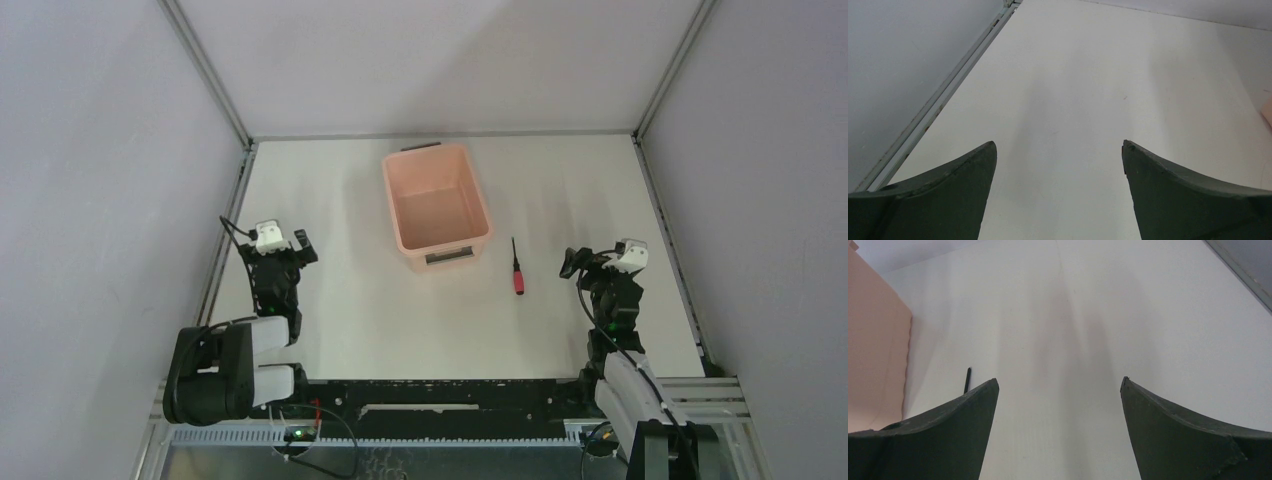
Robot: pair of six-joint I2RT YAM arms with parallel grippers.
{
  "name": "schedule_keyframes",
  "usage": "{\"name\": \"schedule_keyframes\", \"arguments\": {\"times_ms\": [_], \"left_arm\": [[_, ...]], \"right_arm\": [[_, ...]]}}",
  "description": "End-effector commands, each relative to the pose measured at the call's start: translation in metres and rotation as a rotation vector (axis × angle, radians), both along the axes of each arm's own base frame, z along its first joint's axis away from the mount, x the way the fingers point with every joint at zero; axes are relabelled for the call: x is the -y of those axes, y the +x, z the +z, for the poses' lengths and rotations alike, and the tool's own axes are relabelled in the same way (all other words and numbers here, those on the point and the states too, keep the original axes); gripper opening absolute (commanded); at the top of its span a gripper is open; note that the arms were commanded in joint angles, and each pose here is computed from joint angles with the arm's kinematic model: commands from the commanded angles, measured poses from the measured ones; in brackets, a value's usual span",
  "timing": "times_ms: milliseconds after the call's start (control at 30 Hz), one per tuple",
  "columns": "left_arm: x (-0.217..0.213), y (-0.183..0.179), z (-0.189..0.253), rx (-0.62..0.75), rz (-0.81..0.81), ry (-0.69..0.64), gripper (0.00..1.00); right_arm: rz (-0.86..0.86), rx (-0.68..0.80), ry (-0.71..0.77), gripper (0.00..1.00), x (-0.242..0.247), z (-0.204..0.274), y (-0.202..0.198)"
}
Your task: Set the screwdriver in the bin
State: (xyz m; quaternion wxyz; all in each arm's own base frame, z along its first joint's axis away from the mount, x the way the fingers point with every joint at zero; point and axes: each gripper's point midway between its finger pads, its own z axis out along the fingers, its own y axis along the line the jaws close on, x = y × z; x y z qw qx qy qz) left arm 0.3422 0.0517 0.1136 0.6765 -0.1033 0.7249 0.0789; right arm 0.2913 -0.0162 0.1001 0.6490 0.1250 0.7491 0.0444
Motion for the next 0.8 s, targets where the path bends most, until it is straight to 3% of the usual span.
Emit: {"name": "schedule_keyframes", "arguments": {"times_ms": [0,167,400,600,767], "left_arm": [[-0.001,0.011,0.021,0.052,0.002,0.020,1.00],[-0.002,0.011,0.022,0.054,0.003,0.020,1.00],[-0.002,0.011,0.021,0.052,0.003,0.020,1.00],[-0.001,0.011,0.021,0.052,0.002,0.020,1.00],[-0.002,0.011,0.021,0.053,0.003,0.020,1.00]], "right_arm": [[-0.015,0.046,0.045,1.00,-0.001,0.024,0.009],[-0.031,-0.078,0.058,1.00,-0.007,0.041,0.017],[0.183,-0.344,0.047,1.00,-0.087,0.055,0.019],[0.295,-0.649,0.043,1.00,-0.136,0.000,0.007],[0.207,-0.826,0.001,0.99,-0.136,-0.041,0.002]]}}
